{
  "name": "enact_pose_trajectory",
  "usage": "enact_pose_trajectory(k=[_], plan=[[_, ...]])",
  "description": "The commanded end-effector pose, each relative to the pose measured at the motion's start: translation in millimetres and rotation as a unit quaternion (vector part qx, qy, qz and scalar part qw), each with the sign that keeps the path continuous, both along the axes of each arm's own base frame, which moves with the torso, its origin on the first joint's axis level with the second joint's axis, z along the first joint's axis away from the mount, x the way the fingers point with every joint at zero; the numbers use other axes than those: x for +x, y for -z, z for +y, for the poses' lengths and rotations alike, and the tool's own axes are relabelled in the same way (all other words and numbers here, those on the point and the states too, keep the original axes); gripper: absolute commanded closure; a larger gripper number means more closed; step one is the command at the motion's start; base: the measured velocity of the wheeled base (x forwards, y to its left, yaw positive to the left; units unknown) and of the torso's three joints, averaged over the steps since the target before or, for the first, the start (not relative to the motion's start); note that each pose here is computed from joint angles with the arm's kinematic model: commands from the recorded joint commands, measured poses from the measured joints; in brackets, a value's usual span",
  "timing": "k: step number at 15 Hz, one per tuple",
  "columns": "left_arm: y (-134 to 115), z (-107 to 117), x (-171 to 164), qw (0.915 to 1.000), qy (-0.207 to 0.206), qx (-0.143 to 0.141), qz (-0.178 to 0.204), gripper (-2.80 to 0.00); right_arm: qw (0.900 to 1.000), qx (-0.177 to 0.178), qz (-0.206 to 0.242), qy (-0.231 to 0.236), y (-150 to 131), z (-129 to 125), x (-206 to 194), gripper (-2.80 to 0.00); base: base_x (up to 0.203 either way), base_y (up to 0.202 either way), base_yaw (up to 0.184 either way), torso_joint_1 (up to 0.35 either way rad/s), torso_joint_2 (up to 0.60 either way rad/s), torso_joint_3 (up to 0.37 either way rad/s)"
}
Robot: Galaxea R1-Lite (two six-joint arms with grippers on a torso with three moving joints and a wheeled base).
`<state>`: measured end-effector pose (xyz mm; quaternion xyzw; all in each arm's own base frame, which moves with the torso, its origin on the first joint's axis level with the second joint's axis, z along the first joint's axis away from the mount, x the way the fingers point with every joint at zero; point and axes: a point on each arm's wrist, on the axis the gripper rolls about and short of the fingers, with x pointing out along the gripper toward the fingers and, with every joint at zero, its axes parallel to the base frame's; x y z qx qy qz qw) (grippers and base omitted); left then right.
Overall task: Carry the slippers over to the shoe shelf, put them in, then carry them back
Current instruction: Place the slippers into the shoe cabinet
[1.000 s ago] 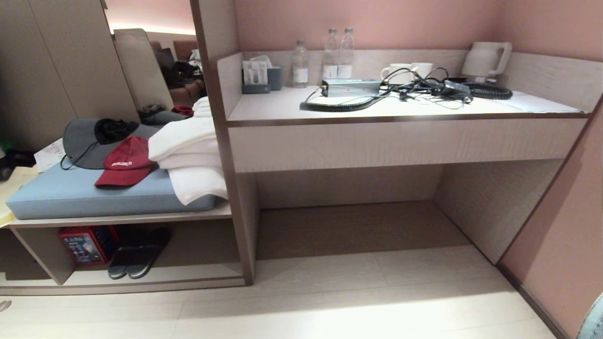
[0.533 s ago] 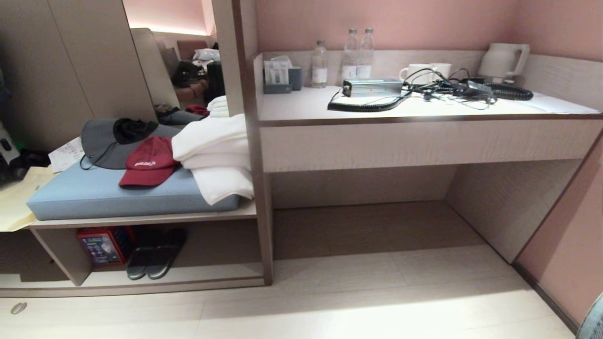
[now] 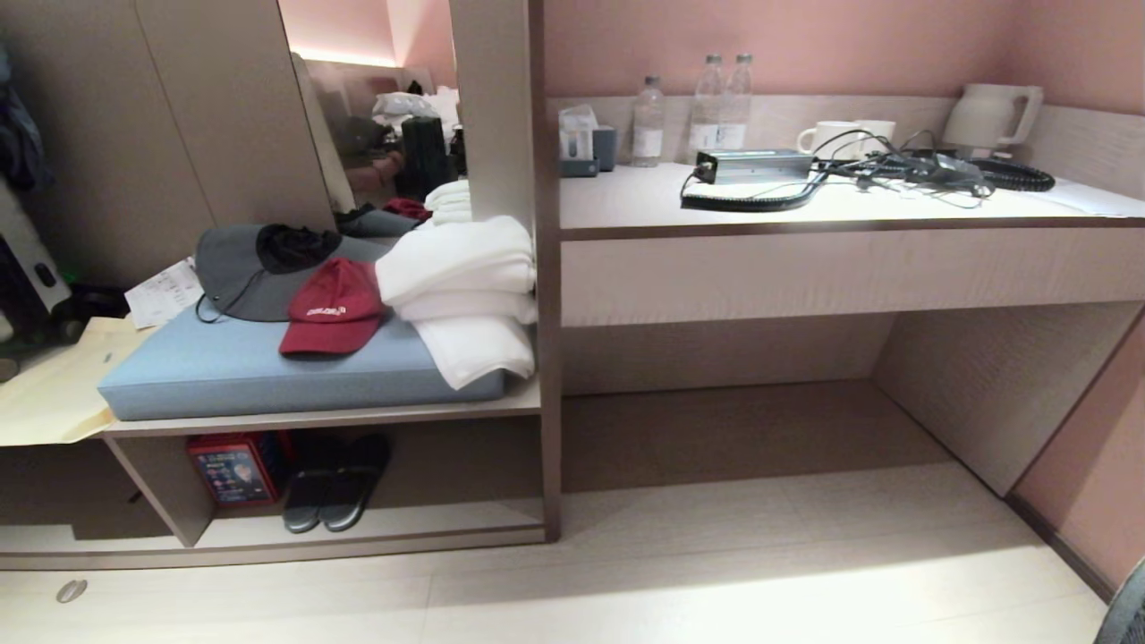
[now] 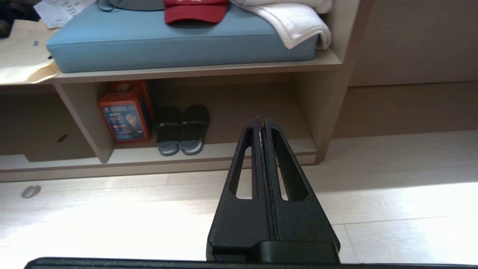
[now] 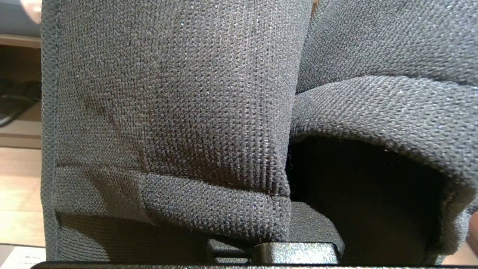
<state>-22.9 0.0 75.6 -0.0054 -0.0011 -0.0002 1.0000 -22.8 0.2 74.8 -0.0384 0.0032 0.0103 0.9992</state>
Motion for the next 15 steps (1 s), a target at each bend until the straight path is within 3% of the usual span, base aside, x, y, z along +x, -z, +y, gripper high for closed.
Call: enact_pose_trajectory(k=[1, 15], plan=[[0.0, 0.0, 0.1, 1.0000, -0.001, 0.000, 0.000, 0.00, 1.000, 0.000, 0.001, -0.001, 0.1, 0.0, 0.1, 0.00, 0.000, 0.196, -0.002, 0.002, 0.00, 0.004], [0.0, 0.0, 0.1, 1.0000, 0.000, 0.000, 0.000, 0.00, 1.000, -0.001, 0.001, -0.001, 0.1, 0.0, 0.1, 0.00, 0.000, 0.195, -0.003, 0.001, 0.00, 0.002]])
